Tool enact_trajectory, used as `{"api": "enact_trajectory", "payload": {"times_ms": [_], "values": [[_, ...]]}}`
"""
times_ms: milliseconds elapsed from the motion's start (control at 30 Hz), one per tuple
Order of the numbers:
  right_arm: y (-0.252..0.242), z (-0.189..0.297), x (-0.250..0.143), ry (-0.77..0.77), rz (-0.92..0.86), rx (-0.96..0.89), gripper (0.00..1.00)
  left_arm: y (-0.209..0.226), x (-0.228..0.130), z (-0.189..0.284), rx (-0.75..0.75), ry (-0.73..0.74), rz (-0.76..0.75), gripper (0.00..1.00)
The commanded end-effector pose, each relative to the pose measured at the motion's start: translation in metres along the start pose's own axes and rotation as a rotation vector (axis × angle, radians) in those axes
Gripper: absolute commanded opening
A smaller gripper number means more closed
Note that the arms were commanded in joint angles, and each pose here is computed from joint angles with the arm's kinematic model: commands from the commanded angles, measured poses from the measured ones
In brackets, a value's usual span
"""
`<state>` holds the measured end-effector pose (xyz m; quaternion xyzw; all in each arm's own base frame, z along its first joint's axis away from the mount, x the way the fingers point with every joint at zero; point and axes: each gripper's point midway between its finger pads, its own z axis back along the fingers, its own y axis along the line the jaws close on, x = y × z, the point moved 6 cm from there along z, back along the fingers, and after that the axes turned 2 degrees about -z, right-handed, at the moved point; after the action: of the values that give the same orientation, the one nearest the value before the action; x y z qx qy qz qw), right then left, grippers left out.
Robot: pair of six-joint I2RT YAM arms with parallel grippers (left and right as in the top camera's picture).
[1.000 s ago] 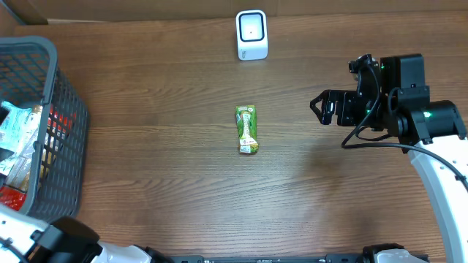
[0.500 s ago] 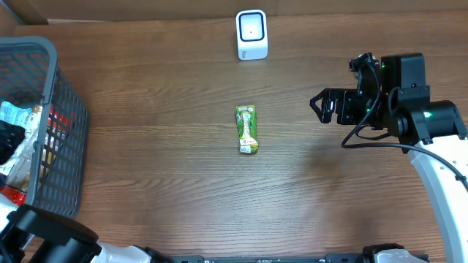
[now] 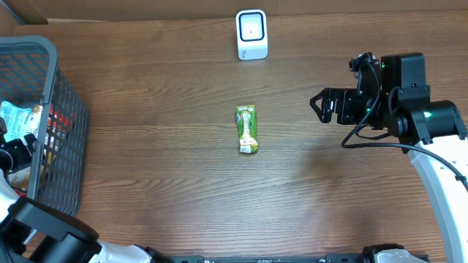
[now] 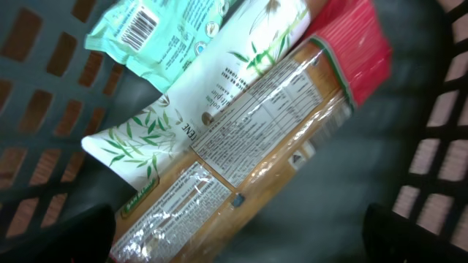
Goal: Scan the item barcode
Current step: 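Return the left gripper to the basket and grasp the red-capped pasta pack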
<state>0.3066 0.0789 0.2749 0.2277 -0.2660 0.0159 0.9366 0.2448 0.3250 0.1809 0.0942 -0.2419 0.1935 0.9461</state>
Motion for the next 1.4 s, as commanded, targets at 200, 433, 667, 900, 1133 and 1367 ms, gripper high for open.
{"api": "enact_trajectory", "payload": {"times_ms": [200,433,667,900,1133,1367], "values": [[0.006,0.005,0.007,-0.024,0.017,0.014,1.0,0.005,-0.03,-0.059,0.011,0.183,-0.079,1.0],[0.006,0.005,0.007,-0.024,0.017,0.014,1.0,-0.003,-0.041,-0.083,-0.027,0.234,-0.084,1.0],[0.006,0.005,0.007,-0.025,0.017,0.015,1.0,-0.017,-0.057,-0.098,-0.084,0.321,-0.055,0.94],[0.006,0.005,0.007,-0.025,0.017,0.015,1.0,-0.022,-0.059,-0.1,-0.081,0.34,0.032,0.04],[0.006,0.005,0.007,-0.024,0.017,0.015,1.0,-0.021,-0.052,-0.097,-0.055,0.33,0.146,0.04],[0.006,0.005,0.007,-0.025,0.017,0.015,1.0,-0.009,-0.003,-0.062,-0.052,0.266,0.304,0.04]]}}
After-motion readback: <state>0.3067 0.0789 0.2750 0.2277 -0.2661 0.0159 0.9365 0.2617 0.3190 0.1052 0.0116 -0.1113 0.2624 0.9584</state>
